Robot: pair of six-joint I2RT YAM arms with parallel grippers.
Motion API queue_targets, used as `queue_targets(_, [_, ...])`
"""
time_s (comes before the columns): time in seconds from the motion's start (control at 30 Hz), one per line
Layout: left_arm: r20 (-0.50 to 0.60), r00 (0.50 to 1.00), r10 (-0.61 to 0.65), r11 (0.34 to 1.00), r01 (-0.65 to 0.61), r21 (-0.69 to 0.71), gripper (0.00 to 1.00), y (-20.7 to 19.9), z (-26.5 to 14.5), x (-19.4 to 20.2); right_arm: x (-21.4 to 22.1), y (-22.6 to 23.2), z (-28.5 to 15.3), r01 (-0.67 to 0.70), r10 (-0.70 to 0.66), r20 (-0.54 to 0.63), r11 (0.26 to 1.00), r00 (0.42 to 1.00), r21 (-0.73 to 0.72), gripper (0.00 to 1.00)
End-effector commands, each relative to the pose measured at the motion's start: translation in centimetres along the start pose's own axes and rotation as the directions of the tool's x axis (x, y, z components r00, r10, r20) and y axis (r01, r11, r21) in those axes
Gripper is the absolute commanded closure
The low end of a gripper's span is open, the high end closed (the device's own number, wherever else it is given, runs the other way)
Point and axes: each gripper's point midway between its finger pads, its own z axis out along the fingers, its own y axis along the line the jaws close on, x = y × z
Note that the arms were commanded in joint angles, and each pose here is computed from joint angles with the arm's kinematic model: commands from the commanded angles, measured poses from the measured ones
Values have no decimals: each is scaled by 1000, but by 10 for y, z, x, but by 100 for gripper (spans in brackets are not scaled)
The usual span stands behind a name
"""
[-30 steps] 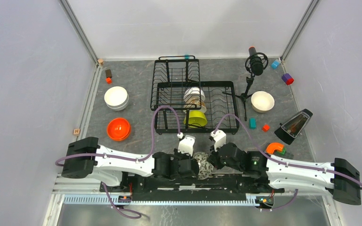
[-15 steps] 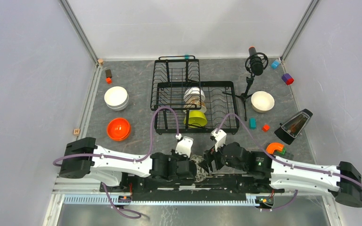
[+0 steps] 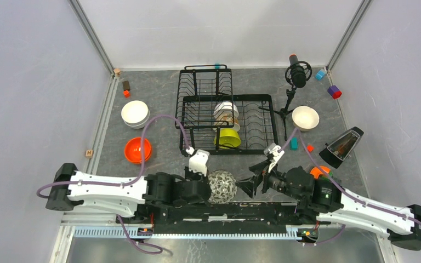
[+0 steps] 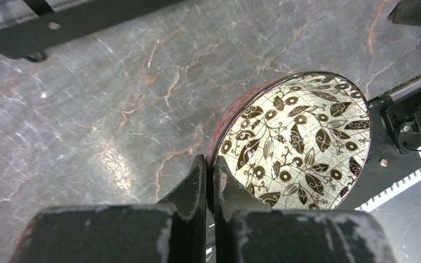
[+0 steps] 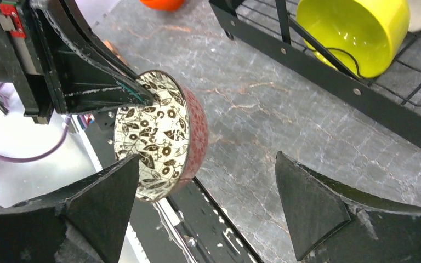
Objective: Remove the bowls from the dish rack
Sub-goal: Place the bowl at the center of the board.
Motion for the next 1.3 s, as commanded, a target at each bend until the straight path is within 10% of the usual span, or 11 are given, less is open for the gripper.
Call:
queue_targets(0.0, [142, 990, -13, 1000, 14, 0, 98, 4, -24, -51, -4, -5, 0, -4, 4, 78, 1000, 997, -6, 3])
queue_targets(1.27, [603, 798, -17, 976, 144, -164, 98, 78, -151, -282, 25, -33, 13, 78, -82, 50, 994, 995, 82, 3])
